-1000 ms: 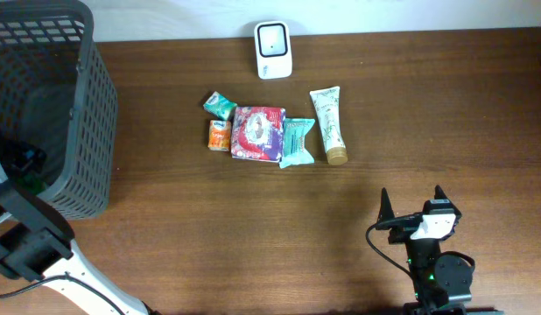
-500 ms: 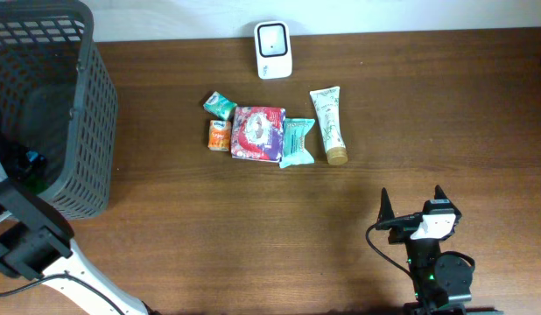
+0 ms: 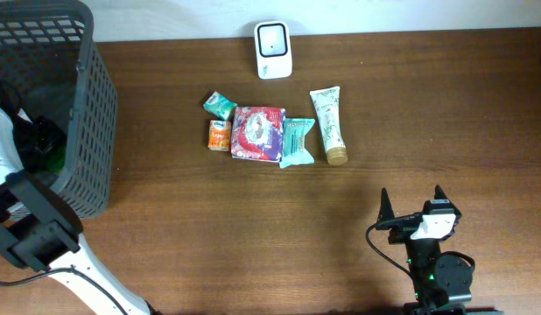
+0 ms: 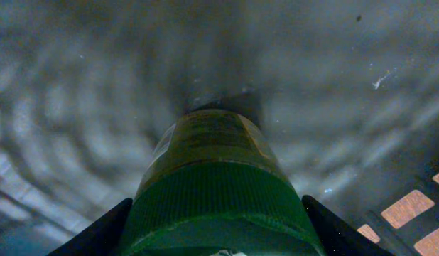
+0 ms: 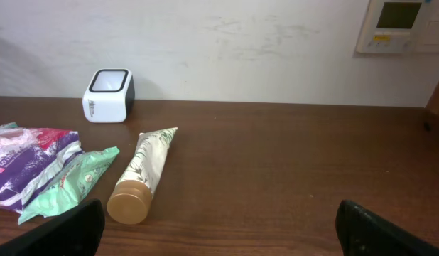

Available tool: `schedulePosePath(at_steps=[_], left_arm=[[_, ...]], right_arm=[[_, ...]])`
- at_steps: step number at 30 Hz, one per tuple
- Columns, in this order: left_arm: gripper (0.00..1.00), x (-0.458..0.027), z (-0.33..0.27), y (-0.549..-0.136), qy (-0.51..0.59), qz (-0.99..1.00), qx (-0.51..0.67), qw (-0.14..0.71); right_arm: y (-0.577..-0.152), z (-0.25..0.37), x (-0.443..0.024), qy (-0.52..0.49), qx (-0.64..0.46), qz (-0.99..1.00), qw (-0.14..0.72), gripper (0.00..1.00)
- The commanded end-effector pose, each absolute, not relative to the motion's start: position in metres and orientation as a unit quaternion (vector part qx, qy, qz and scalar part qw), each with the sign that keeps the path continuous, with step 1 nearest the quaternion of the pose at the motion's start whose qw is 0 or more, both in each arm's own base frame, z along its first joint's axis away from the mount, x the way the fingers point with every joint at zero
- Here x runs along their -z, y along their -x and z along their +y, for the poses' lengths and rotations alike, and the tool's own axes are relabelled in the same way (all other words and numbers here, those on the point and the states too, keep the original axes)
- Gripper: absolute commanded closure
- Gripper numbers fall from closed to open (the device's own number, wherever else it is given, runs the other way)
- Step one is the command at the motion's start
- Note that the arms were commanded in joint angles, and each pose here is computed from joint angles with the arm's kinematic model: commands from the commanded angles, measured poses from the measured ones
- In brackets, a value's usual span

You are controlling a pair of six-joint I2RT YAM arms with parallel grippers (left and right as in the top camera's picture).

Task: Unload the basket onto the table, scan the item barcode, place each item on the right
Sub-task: 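Reach left gripper into basket and grasp green bottle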

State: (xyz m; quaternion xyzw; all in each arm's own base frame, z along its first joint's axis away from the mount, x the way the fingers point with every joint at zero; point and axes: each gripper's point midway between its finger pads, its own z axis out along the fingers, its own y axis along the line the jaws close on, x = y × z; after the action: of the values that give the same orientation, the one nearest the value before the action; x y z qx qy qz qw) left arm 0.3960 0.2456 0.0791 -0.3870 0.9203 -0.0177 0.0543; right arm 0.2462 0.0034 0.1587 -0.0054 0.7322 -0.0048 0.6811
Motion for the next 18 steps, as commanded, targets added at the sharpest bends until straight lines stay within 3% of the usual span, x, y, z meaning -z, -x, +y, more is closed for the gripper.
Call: schedulePosePath(at_steps=[1,6,9,13,18], left_arm=[[0.55,-0.075,0.245,-0.398,0.380,0.923,0.028,0.054],[0.57,-0.117,0.253,-0.411,0.378,0.921,0.021,0.092],[0.57,-0.178,0.254,-0.422,0.372,0.916,0.024,0.149],[0.56,-0.265,0.224,-0.443,0.333,0.901,0.111,0.256],[0.57,-0.346,0.195,-0.441,0.283,0.876,0.156,0.358]], right_arm=[[-0.246,0.001,-0.155,0.001,0.009,0.735,0.678,0.02],[-0.246,0.001,-0.155,0.001,0.009,0.735,0.678,0.01],[-0.246,0.001,-0.155,0.001,0.009,0.735,0.678,0.01],[-0.246,0.001,-0.155,0.001,0.009,0.735,0.678,0.01],[-0.246,0.001,-0.155,0.001,0.009,0.735,0.678,0.01]])
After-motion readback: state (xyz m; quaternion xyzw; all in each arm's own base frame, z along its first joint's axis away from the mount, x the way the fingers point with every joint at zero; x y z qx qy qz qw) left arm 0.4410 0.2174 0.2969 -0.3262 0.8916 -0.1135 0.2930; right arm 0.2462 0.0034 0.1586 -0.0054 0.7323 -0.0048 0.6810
